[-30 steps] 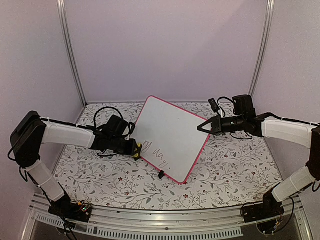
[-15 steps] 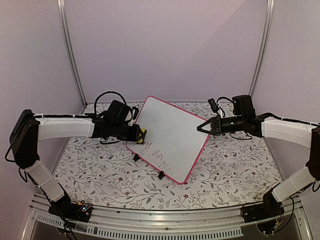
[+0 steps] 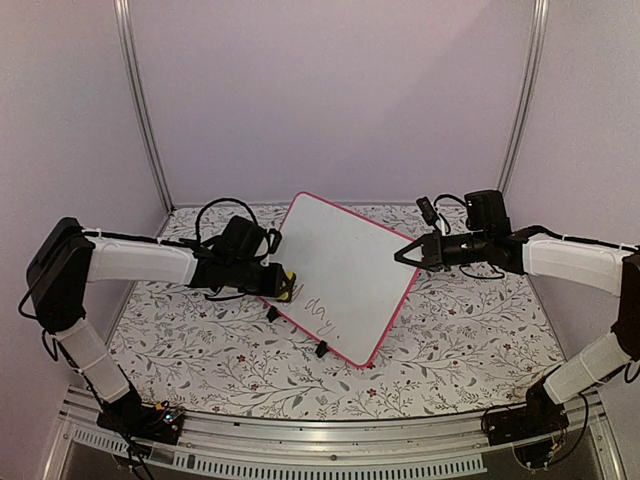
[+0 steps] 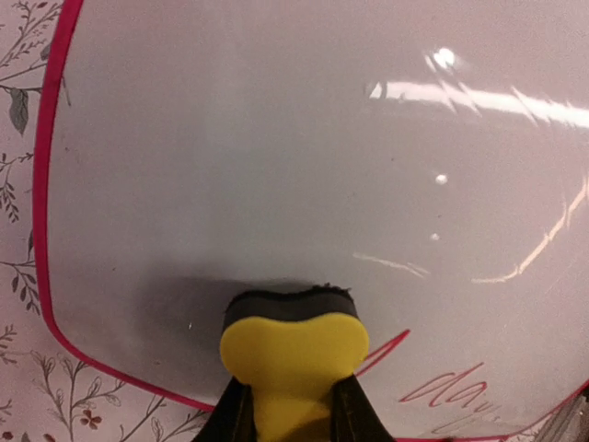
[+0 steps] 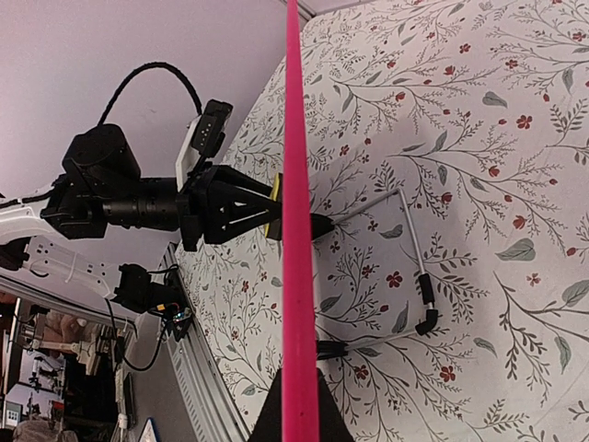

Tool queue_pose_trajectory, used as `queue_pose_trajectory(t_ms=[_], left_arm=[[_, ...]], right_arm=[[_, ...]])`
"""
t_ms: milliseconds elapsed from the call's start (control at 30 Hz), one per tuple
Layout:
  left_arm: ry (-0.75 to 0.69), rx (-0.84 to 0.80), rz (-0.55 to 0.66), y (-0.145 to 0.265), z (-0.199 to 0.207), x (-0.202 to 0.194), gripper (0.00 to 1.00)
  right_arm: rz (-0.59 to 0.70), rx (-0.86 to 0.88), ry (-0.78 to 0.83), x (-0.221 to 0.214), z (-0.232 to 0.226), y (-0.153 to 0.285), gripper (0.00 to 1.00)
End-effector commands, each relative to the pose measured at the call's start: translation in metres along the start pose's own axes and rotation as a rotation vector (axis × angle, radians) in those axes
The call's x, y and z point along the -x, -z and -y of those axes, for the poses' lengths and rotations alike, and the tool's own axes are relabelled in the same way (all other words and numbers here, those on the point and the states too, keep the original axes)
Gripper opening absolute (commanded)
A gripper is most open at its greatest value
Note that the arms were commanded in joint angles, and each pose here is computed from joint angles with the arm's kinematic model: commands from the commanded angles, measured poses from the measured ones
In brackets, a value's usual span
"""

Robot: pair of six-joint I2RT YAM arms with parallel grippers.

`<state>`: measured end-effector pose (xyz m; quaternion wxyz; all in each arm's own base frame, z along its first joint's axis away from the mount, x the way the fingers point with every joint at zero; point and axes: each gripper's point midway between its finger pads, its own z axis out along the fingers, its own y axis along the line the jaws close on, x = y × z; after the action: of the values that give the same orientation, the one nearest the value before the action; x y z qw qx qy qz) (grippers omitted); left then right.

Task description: Erase the whiteboard

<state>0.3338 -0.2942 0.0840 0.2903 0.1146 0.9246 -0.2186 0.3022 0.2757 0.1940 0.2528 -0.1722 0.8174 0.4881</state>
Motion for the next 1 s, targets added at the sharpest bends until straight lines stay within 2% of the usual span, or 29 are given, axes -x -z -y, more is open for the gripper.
queue_pose_trajectory(t_ms=[0,167,333,700,833,967], left_arm=[[0.023,0.041,-0.166,-0.005,-0.017,-0.065,0.00],[0.039,0.061,-0.201,-0.002,-0.028,-0.085,0.00],[0.038,0.076,-0.196,0.001,-0.031,-0.086,0.00],[-0.024,0.038,0.056,0.040,-0.001,0.002,0.00],[-0.031,0.020,0.039,0.029,0.007,0.008,0.00],[-0.035,-0.006,-0.033,0.007,0.011,-0.009,0.00]], right_arm=[[-0.096,-0.003,-0.045,-0.029,0.009,-0.010,0.00],[-0.096,-0.004,-0.045,-0.030,0.010,-0.010,0.00],[-0.098,-0.003,-0.048,-0.030,0.010,-0.011,0.00],[-0.098,-0.004,-0.048,-0.030,0.010,-0.010,0.00],[-0.099,-0.005,-0.050,-0.031,0.011,-0.011,0.00],[-0.099,-0.008,-0.049,-0.031,0.011,-0.010,0.00]])
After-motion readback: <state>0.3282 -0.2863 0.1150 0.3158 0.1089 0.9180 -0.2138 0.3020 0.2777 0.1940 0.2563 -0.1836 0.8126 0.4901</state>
